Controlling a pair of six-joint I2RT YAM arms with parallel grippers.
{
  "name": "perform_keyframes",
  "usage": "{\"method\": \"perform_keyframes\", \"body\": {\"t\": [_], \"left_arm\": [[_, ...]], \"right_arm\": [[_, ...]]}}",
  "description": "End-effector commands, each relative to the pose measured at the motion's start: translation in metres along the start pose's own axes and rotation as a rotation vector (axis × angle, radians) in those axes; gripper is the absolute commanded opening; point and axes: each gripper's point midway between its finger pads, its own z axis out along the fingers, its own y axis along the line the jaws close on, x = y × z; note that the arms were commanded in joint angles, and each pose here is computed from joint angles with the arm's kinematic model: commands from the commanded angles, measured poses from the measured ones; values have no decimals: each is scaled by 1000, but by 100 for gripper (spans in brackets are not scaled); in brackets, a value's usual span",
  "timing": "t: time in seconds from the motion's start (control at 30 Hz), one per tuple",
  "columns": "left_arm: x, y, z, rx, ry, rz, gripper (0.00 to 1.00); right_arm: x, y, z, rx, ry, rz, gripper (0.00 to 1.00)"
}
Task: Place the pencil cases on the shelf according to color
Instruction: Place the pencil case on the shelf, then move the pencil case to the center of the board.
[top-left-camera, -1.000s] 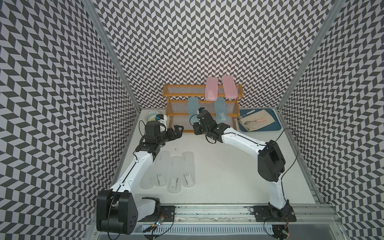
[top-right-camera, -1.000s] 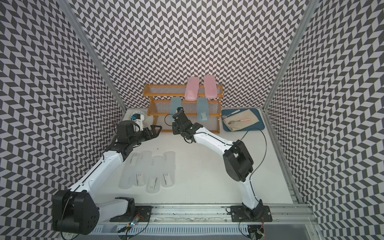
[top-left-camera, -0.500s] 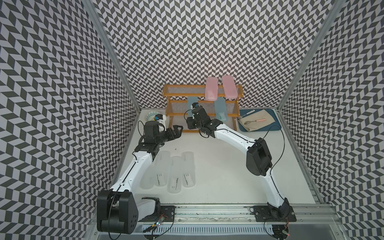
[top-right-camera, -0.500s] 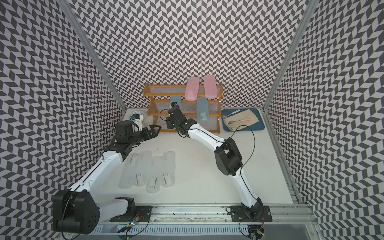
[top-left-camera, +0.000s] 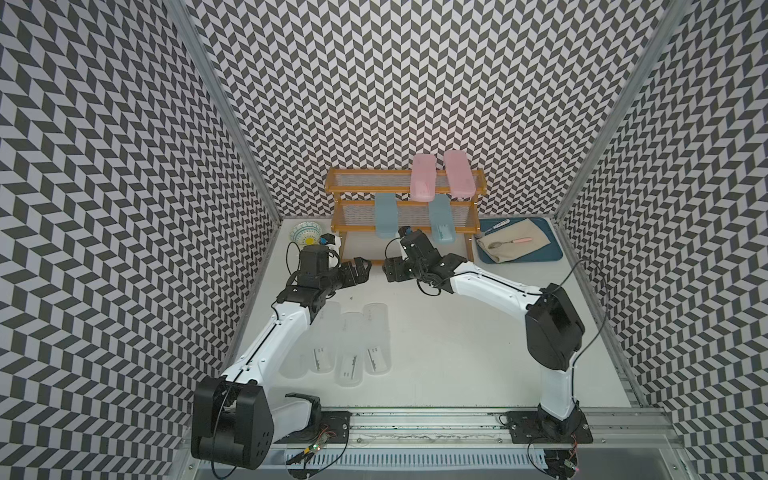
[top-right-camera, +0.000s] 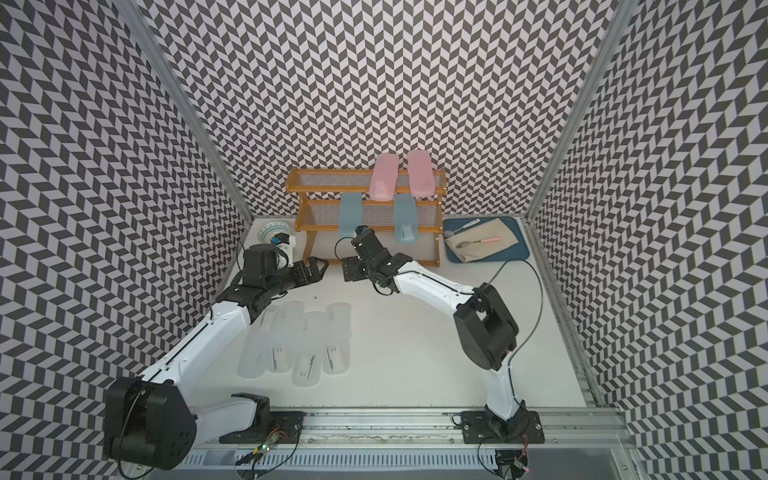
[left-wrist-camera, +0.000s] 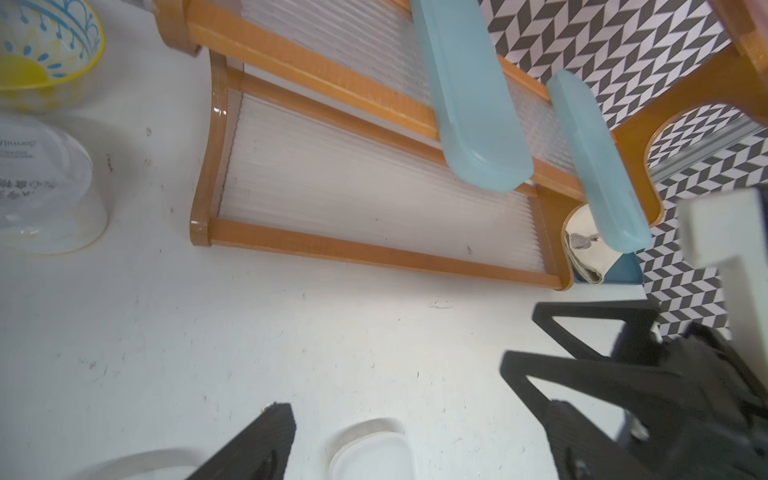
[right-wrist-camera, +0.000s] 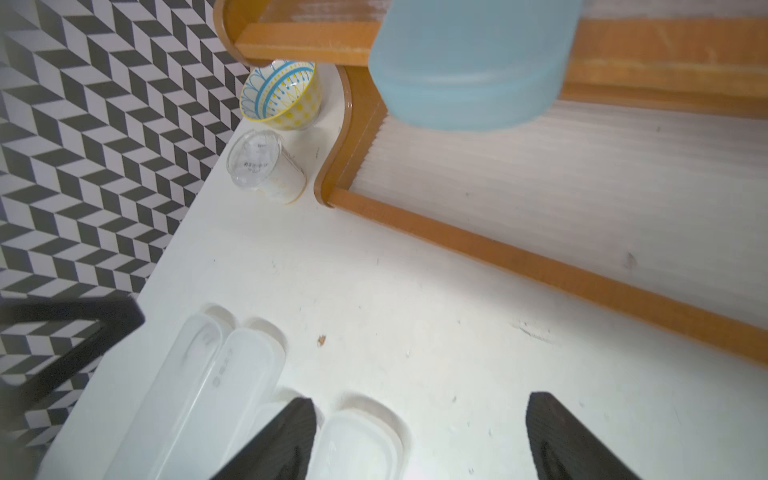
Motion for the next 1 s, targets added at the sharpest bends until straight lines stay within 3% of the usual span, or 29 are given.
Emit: {"method": "perform_keyframes", "body": {"t": [0.0,0.3,0.63,0.97], "left_arm": [[33,12,-11,-69,30,-34,99],[96,45,-9,-170,68,-192,99],[62,74,-33,-323,-151,-256,99],[71,118,-34,-427,-130,-348,99]], "right_arm": [[21,7,-18,-48,-12,20,87],[130,29,-17,-74,164,74,95],[176,86,13,-62,248,45,99],[204,64,36,96,322,-12,100]]}}
